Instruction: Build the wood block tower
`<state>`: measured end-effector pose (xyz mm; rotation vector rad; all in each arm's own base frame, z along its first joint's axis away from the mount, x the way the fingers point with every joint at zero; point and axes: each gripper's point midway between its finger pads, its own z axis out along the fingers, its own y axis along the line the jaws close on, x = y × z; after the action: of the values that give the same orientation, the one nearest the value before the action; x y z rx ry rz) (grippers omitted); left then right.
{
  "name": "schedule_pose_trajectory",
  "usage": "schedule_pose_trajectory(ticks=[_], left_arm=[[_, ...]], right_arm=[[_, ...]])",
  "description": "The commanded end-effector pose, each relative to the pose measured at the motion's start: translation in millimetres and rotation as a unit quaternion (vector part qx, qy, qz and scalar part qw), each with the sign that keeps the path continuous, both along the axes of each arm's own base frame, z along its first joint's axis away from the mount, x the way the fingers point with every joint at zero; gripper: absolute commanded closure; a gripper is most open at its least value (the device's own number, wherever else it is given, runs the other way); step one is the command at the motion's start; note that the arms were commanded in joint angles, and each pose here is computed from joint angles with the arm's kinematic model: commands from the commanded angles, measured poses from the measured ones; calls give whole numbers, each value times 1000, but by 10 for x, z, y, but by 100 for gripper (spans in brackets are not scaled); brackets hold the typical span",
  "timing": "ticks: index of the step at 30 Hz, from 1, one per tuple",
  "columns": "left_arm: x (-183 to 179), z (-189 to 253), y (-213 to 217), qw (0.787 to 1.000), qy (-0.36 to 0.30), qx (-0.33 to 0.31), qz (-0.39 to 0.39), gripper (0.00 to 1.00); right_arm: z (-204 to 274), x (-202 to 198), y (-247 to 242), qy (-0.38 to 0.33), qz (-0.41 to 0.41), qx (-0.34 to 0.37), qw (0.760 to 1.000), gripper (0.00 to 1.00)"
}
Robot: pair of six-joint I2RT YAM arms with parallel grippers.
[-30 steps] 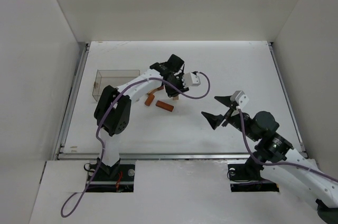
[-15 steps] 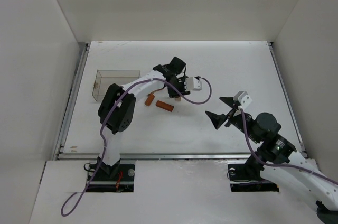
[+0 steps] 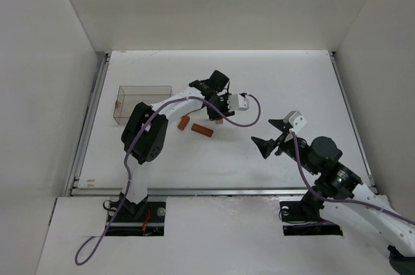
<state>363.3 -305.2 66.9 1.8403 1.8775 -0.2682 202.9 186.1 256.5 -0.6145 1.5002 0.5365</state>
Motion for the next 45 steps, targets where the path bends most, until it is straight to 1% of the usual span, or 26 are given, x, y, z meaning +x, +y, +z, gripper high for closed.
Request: schedule_pose_trajectory(ticks=[1,2,4,5,6,8,11,16,18,23,24,25,27,28,29,30,31,32,34,35,36,38,39,40,41,45], left_arm=[[-62,-20,10,1000,13,2,10,71],[-34,34,7,1000,5,-2,18,60],[-28,33,19,1000,5,0,25,54],[14,116,-15,1000,-6,-9,25,53],[15,117,-15,1000,-6,-10,25,51],[59,257,-47,999,-23,-21,21,51],[95,297,-52,999,-32,-21,20,48],[89,401,47,999,-33,-14,28,48],[-18,592,41,999,-33,-36,18,48],[-311,1120,48,993,-45,-111,10,37],[-354,1178,68,992,-40,-120,23,37],[-387,1330,83,989,-43,-134,34,34],[-346,1481,167,984,-28,-155,77,34],[-273,1599,294,974,-4,-187,126,34],[-169,1682,368,965,-3,-208,161,32],[-54,1695,486,955,-3,-214,204,28],[74,1677,666,946,-15,-204,250,26],[202,1530,857,942,-9,-177,285,26],[305,1338,1065,939,-5,-140,314,26],[413,1190,1226,933,-6,-118,341,26],[390,1079,1281,932,9,-103,347,26],[396,898,1329,933,16,-79,350,28],[386,750,1333,933,29,-67,351,31],[379,659,1358,935,32,-54,350,41],[383,608,1360,936,35,-48,346,44],[416,366,1380,940,48,-20,338,47]], right_arm=[[293,10,-38,-27,-8,22,999,13],[270,10,-15,-24,-4,19,1000,13],[270,10,-15,-24,-4,19,1000,12],[270,10,-15,-24,-4,19,1000,12],[270,10,-15,-24,-4,19,1000,12],[270,0,-3,-24,1,19,1000,12],[270,0,-3,-24,1,19,1000,12],[270,0,-3,-24,1,19,1000,12],[270,0,-3,-24,1,19,1000,12],[336,-11,47,-27,13,22,999,12],[308,-10,74,-24,18,18,999,12],[356,3,87,-28,18,22,999,12],[355,6,116,-28,24,22,999,12],[400,-12,128,-27,28,29,999,12],[447,3,143,-31,28,33,999,12],[482,1,150,-31,29,43,998,12],[484,23,183,-20,29,47,998,12],[496,34,199,-15,29,49,998,12],[531,87,237,-6,24,51,998,12],[549,109,243,-1,20,56,998,12],[609,122,256,-3,20,58,998,12],[563,164,302,8,19,53,998,12],[623,158,302,7,20,61,998,12],[580,180,323,13,19,56,998,12],[579,180,323,13,19,56,998,12],[553,162,367,24,29,60,997,12]])
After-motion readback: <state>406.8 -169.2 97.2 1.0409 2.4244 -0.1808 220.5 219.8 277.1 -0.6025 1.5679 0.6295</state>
